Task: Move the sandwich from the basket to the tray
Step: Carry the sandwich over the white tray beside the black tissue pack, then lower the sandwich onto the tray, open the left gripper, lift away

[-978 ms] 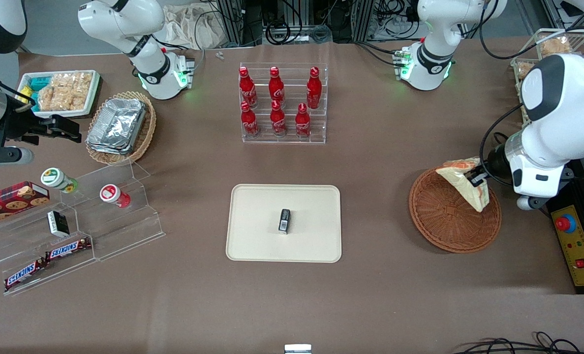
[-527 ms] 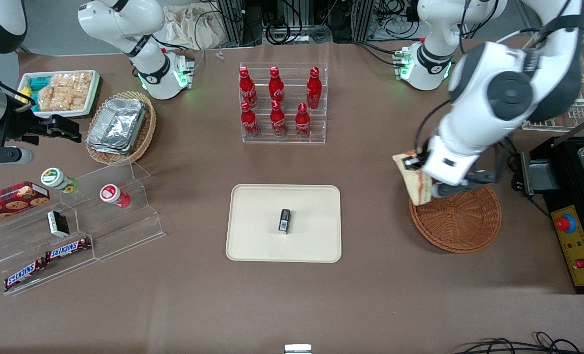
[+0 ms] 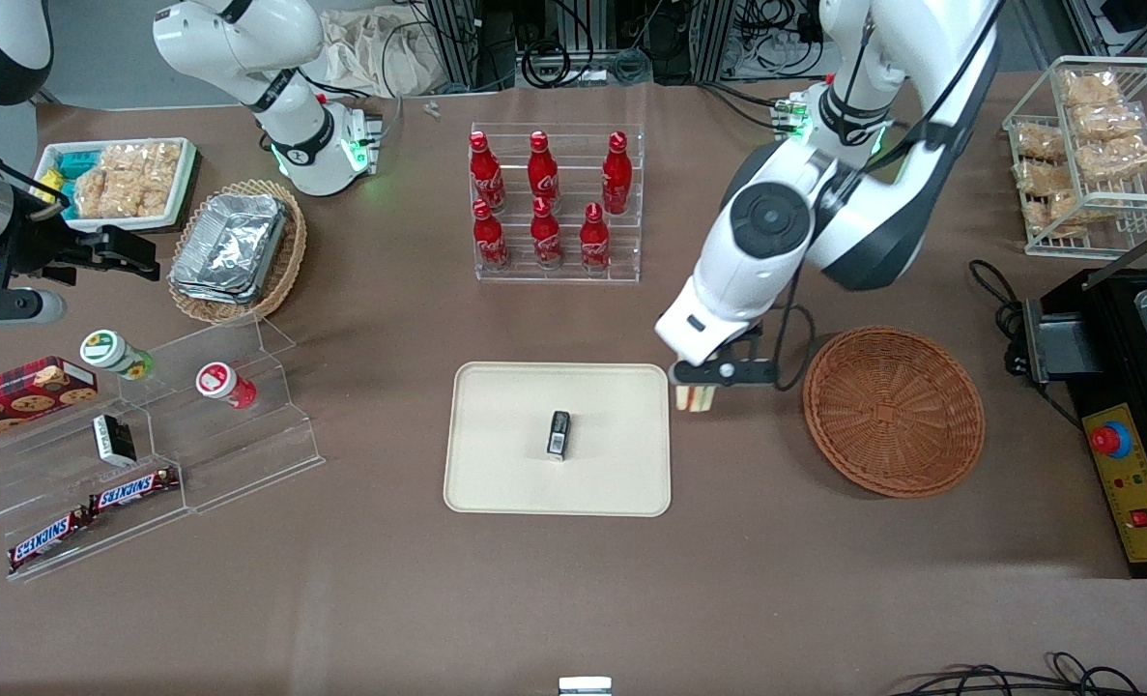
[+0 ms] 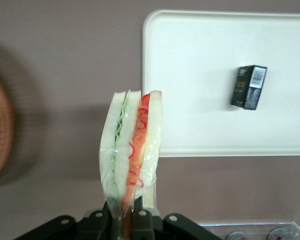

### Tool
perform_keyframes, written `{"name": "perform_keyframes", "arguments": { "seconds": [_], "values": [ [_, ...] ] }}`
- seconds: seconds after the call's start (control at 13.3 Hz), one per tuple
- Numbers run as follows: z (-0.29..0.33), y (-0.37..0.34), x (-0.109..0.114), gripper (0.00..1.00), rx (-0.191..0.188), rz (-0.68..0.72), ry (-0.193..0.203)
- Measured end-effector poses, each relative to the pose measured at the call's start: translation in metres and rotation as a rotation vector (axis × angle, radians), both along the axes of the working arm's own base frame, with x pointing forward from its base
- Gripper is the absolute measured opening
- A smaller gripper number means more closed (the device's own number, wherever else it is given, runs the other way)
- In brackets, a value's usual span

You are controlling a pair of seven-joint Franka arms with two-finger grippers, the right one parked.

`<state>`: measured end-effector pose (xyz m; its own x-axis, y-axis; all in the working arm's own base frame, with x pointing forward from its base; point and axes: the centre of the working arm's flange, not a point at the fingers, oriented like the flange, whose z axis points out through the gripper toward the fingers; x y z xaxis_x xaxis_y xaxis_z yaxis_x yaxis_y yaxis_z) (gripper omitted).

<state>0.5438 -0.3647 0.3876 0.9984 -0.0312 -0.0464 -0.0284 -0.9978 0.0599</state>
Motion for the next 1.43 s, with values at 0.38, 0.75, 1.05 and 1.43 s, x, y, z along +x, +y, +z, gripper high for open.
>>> {"name": "perform_keyframes", "arguments": {
  "seconds": [0.38, 0.75, 1.05, 1.43],
  "values": [
    [-0.105, -0.027, 0.017, 0.15, 0.025, -0.029, -0.03],
    [-0.129, -0.032, 0.03, 0.15, 0.019, -0.016, -0.018],
    [-0.14, -0.046, 0.031, 0.15, 0.007, -0.01, -0.008],
    [-0.146, -0.051, 0.031, 0.4, 0.006, 0.016, -0.001]
  ]
}}
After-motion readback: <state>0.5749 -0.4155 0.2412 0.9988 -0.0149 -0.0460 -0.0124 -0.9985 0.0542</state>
